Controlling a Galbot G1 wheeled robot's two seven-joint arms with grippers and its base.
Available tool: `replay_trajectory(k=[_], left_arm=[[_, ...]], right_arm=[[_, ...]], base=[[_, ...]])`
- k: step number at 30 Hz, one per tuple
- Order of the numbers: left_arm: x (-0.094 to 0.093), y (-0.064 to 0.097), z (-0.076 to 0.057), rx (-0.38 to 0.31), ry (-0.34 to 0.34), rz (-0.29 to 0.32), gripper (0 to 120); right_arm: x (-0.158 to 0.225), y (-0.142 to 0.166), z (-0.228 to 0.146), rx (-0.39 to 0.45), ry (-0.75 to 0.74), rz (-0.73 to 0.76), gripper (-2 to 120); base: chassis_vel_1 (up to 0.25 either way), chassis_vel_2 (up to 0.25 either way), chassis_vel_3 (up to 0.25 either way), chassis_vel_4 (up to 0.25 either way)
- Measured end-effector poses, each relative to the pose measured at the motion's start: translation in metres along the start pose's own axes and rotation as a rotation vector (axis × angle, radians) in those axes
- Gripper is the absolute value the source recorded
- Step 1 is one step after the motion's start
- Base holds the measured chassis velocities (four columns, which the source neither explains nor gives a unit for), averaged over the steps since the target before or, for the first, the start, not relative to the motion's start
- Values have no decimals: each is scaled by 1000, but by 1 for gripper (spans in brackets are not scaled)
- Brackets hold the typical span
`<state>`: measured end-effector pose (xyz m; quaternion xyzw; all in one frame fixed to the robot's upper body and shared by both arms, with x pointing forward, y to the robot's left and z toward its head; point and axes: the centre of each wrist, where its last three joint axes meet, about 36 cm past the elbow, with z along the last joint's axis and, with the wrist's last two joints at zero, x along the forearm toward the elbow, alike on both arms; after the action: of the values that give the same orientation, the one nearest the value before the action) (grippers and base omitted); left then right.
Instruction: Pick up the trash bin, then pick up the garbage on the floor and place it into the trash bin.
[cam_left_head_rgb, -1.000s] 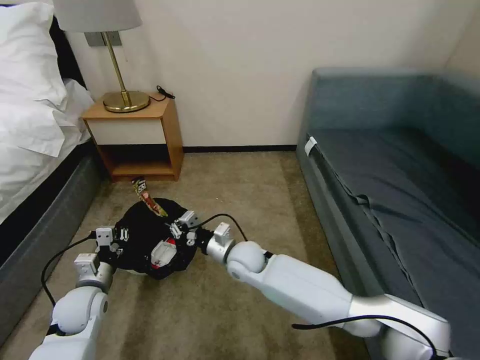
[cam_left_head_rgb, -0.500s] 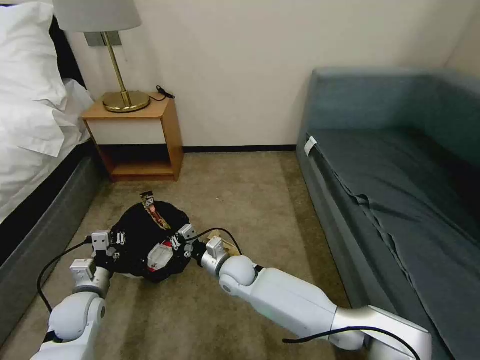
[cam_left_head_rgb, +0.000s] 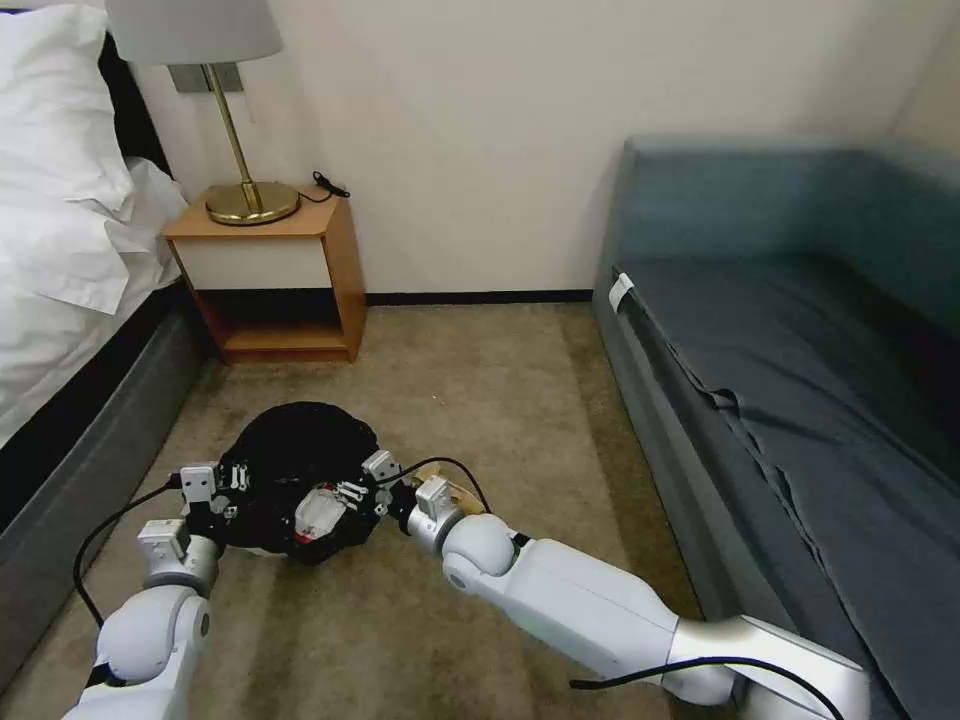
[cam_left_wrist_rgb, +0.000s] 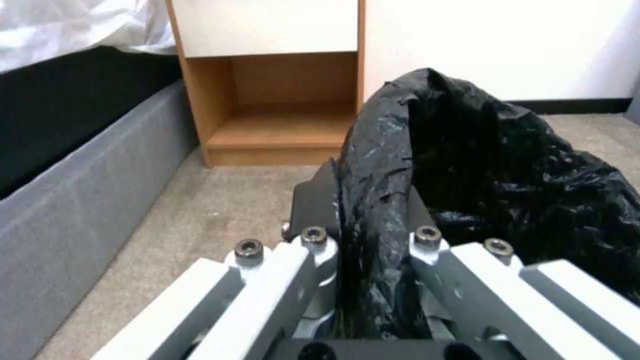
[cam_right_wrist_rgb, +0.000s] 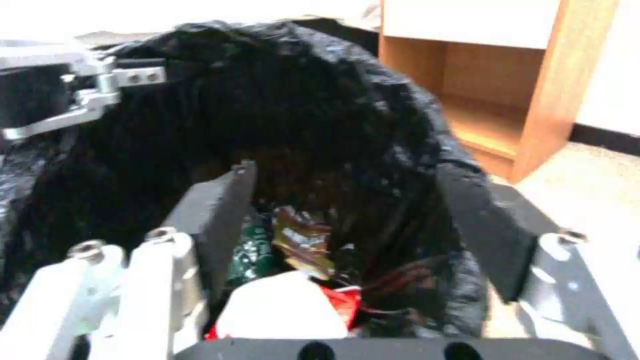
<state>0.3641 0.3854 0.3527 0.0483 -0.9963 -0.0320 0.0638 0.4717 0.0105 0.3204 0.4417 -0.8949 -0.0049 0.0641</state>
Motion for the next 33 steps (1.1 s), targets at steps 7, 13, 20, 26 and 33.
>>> replay_trajectory(k=[7,13,20,26,33], left_arm=[[4,11,2,-17,0,-9,7],[11,22,2,-17,-7,-23,7],[16,25,0,-21,-10,-27,7],[21,30,-4,-27,-14,-36,7],[31,34,-3,-27,-11,-51,7]], right_arm=[[5,-36,3,80,120,130,99],[19,-74,11,130,316,192,100],[20,-103,13,142,411,161,100],[17,-125,25,133,440,14,100],[19,-156,50,127,414,-237,100]], base=[[0,0,0,0],[0,0,0,0],[0,0,0,0],[0,0,0,0],[0,0,0,0]])
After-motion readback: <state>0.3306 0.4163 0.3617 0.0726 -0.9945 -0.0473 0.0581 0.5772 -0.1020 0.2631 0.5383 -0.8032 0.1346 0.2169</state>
